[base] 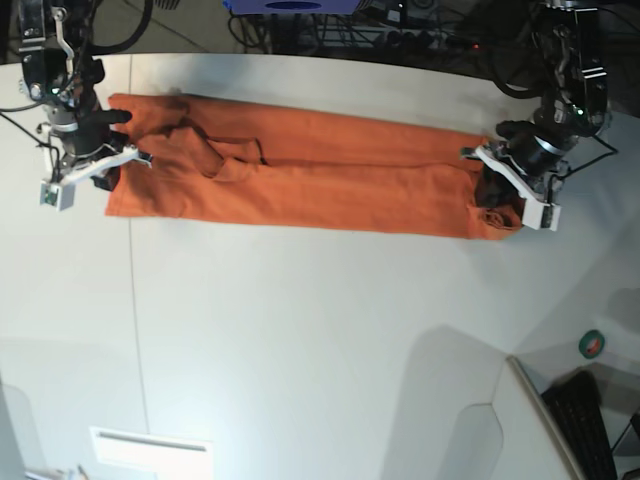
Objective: Layout the t-shirt on the table in an organized manner, then fold the t-shirt properly
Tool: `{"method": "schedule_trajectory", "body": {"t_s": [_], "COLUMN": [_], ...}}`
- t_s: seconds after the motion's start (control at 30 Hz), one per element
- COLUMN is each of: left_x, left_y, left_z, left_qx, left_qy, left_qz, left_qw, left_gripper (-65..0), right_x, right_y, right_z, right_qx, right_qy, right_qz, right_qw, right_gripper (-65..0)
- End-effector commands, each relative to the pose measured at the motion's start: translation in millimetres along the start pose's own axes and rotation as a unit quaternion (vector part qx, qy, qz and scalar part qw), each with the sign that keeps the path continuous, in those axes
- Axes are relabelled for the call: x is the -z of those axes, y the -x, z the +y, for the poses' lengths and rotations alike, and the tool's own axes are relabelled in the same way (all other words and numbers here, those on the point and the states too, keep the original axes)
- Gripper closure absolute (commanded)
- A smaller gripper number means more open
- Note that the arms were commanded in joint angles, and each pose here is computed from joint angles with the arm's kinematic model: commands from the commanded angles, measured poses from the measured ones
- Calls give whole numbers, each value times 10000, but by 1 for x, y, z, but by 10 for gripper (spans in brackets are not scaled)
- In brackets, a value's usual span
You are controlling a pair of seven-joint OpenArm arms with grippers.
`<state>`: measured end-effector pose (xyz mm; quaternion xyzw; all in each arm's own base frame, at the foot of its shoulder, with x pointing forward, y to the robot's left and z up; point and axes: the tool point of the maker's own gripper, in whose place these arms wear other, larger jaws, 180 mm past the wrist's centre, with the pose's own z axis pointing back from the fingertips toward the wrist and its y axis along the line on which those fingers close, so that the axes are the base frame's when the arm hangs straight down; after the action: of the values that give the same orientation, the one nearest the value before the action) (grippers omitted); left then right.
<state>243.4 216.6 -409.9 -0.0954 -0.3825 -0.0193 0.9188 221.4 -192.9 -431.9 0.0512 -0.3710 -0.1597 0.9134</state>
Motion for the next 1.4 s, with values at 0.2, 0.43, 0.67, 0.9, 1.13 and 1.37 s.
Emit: {"method": "schedule_trajectory", "body": {"t_s": [0.2,0.43,0.67,0.9,1.13,1.37], "left_x": [11,24,38,49,50,53], "left_y": [-2,9,7,20,21,11], "left_z": [-79,-134,-172,-192,-205,-207], "left_qx": [268,133,14,38,21,64], "left_qy": [756,1148,1516,1727,1843,1873], "left_qz": [-11,167,182,412,430,335], "left_qw": [9968,9932,9883,9841,9819,9817], "left_gripper": [0,0,0,0,0,0], "right_x": [-2,-2,-2,-2,-1,-1], "right_y": [-14,-14,-15,-15,-16,-17], "right_z": [0,-1,0,-1,0,0], "right_qx": [-25,-24,-24,-21,-20,-20], "right_qy": [-23,-19,-22,-16,-21,-23], "right_qz": [-229,-223,-230,-234,-248,-256], "right_qw": [9997,9997,9997,9997,9997,9997], "right_gripper": [0,0,0,0,0,0]}}
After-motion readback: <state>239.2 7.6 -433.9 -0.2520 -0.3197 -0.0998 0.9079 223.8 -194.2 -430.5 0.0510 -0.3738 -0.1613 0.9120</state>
